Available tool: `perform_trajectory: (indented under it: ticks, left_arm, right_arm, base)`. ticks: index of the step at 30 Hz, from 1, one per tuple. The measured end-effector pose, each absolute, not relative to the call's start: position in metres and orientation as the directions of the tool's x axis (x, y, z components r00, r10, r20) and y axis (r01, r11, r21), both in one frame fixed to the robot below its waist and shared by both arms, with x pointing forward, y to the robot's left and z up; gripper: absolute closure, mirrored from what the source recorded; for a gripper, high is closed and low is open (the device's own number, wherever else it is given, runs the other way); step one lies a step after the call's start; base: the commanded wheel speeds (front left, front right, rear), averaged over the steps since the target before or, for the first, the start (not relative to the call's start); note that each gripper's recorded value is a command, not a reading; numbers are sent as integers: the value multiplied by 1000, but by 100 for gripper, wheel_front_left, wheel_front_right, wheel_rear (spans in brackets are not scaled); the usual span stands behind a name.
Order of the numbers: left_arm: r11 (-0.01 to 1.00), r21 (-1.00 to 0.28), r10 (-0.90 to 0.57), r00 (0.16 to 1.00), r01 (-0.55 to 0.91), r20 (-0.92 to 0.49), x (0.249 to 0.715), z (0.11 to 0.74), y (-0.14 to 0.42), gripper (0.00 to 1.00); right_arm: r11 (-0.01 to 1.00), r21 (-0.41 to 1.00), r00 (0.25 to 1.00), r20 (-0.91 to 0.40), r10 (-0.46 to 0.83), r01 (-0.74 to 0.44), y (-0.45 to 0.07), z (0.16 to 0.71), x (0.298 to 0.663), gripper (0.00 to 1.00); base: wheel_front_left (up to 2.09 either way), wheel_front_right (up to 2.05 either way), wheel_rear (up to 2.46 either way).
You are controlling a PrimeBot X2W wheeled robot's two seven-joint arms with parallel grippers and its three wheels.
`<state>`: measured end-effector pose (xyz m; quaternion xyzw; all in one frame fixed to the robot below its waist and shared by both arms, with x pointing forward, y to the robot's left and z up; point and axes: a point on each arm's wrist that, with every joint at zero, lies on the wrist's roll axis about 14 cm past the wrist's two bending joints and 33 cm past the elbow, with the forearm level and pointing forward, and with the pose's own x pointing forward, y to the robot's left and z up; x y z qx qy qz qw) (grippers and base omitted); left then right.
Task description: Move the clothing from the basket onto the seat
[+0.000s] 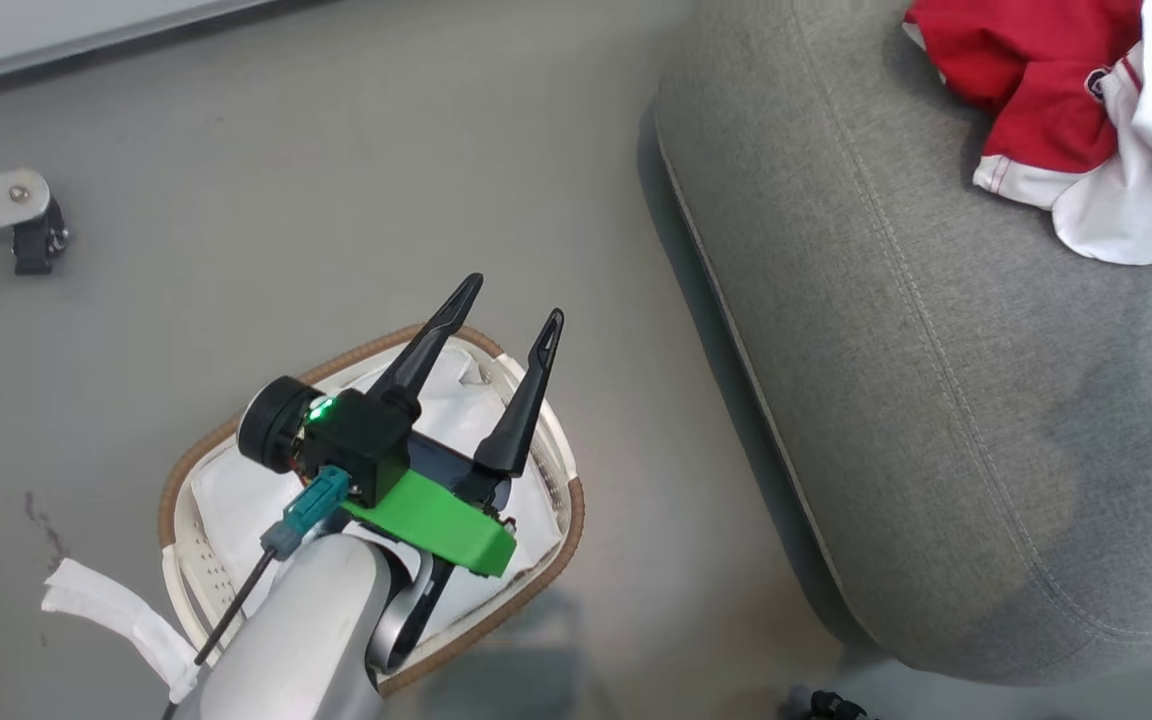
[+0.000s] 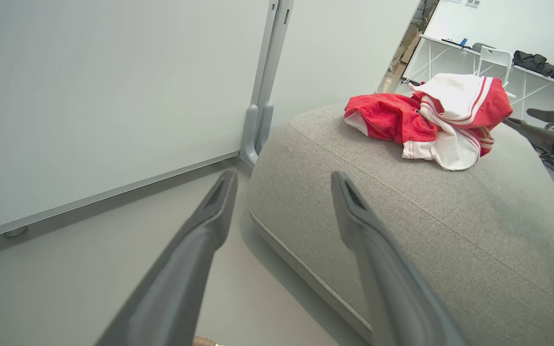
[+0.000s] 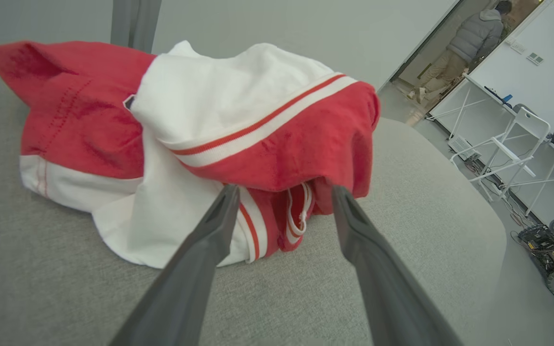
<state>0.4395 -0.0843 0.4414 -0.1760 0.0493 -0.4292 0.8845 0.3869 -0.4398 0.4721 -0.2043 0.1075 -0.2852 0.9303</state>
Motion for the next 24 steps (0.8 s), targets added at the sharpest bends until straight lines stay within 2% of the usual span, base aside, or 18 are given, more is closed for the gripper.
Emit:
perform_trajectory:
  ticks: [4, 10, 17, 24]
  left_arm:
    - [598, -341, -755, 652, 725, 62, 435, 451, -78, 0]
    - [675, -322, -691, 722, 664, 38, 430, 458, -54, 0]
    - [806, -272, -545, 839, 526, 11, 439, 462, 4, 0]
    - [914, -242, -341, 940, 326, -20, 440, 460, 78, 0]
  right_arm:
    - [783, -418, 847, -57, -528, 460, -419, 482, 380, 0]
    - [845, -370, 911, 9, -412, 386, -378, 504, 391, 0]
    - [934, -247, 966, 52, -255, 259, -315, 512, 417, 0]
    - [982, -152, 992, 83, -99, 111, -252, 519, 444, 0]
  base:
    - [0, 0, 0]
    - [0, 0, 0]
    - [0, 0, 0]
    - [0, 0, 0]
